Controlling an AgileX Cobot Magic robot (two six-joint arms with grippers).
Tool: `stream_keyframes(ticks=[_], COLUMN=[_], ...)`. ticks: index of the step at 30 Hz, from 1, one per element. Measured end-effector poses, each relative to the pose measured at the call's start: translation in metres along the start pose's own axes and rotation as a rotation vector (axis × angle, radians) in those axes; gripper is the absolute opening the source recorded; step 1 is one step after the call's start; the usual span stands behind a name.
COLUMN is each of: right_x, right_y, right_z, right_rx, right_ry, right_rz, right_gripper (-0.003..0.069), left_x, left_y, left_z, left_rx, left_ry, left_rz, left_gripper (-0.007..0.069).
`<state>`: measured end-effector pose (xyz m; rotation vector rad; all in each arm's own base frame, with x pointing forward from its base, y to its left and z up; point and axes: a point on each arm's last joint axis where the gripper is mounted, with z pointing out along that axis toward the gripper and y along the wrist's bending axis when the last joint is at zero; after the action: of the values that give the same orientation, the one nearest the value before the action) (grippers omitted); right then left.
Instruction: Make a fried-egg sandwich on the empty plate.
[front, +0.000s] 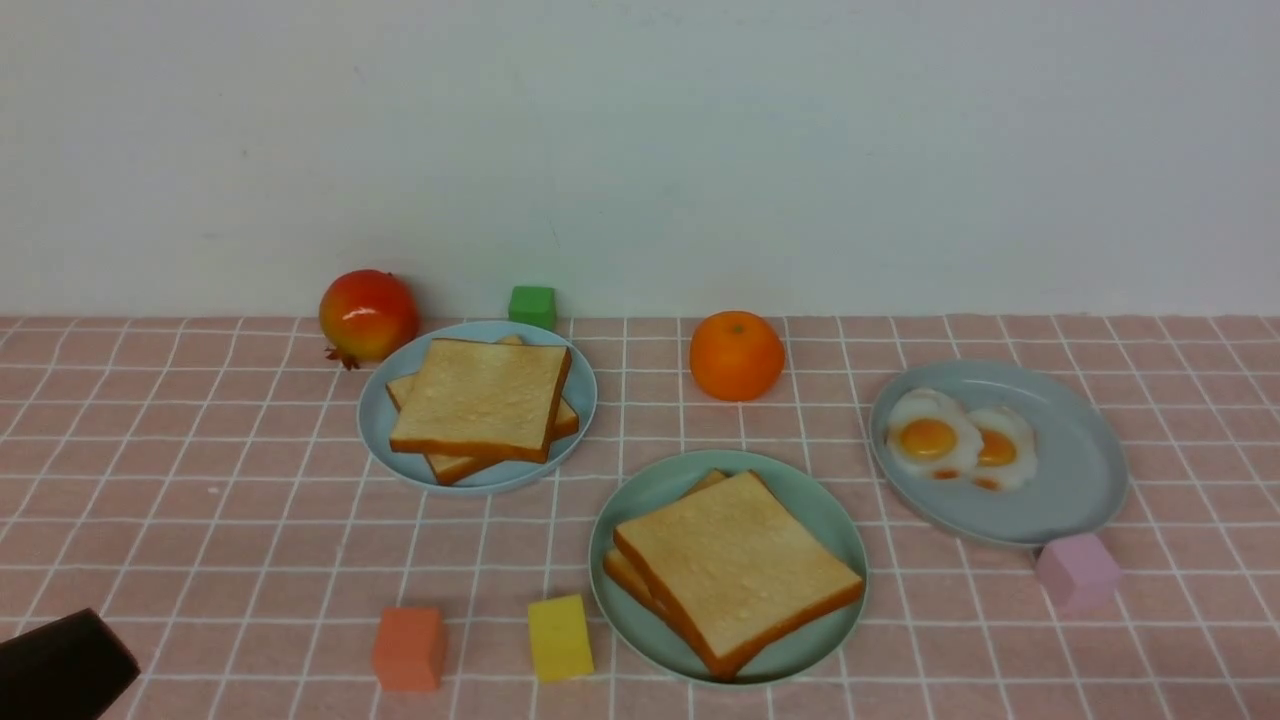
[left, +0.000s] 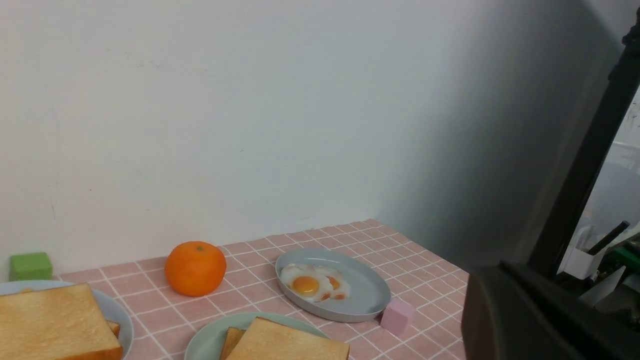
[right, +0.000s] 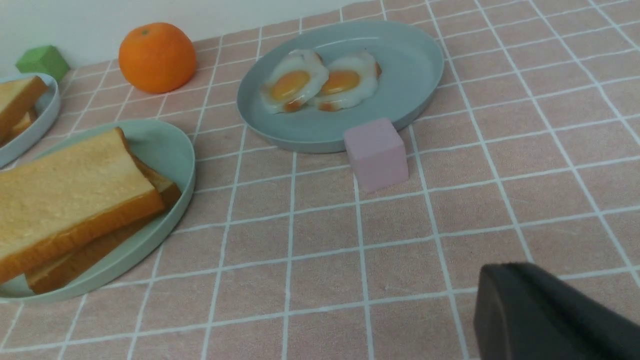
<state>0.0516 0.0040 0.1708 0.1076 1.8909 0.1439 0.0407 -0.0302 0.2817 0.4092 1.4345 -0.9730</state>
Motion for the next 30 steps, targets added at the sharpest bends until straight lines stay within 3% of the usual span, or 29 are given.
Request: stream_keyframes(ticks=[30], right_x=[0.0001], right_y=[0.0000], right_z=[0.0000], right_rx=[0.000], right_ry=[0.001], right_rz=[0.002], right_gripper=[0.0001], left_x=[0.0000], left_y=[0.0027], left_z=[0.0000], left_rx=[-0.030], left_ry=[0.000], left_rz=[0.003], left_gripper=[0.0013])
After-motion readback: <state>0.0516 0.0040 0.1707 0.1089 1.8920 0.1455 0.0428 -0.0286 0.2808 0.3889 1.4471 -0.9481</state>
